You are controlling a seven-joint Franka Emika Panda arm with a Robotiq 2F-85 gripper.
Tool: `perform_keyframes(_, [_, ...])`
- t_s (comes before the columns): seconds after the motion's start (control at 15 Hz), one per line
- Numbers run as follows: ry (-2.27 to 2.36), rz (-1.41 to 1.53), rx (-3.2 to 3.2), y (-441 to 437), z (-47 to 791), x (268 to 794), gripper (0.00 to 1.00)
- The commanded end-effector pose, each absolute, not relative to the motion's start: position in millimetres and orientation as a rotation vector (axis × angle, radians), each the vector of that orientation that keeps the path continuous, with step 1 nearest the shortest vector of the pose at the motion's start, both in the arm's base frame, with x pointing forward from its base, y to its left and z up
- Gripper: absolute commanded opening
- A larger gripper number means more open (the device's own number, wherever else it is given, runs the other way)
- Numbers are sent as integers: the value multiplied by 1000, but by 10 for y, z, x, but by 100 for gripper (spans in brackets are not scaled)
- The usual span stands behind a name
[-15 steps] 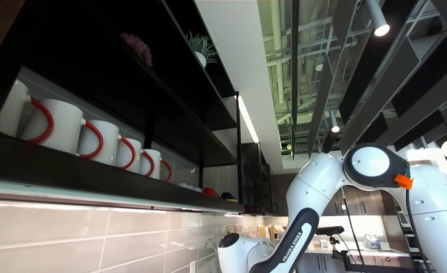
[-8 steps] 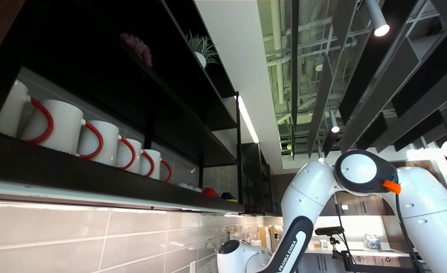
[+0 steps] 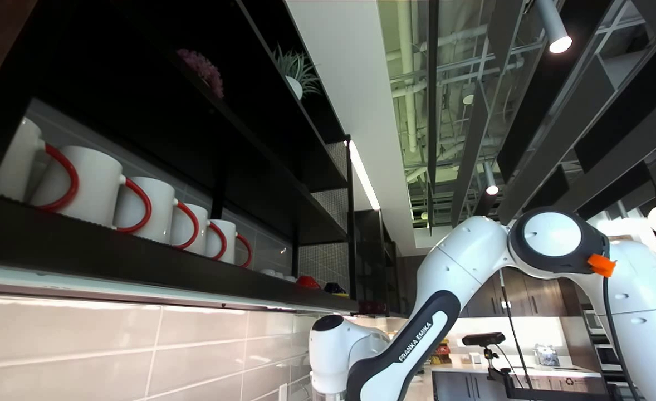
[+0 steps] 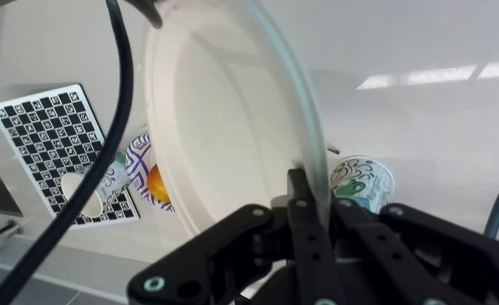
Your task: Put the white plates on the counter then unstack them.
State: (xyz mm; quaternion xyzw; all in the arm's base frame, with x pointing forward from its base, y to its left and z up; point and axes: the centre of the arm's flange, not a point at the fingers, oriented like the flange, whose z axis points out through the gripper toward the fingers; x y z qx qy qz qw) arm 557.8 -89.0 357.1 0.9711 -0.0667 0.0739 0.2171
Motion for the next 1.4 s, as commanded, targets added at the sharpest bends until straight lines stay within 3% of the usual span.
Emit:
perform_keyframes(0.0, [-296,24,2694,-979,3362,5608,1])
perform_keyframes(0.6, [-341,-145,2723,-1176,2640,5642,1])
perform_keyframes(1.33, [-329,-202,2714,-1296,2346,5845,1])
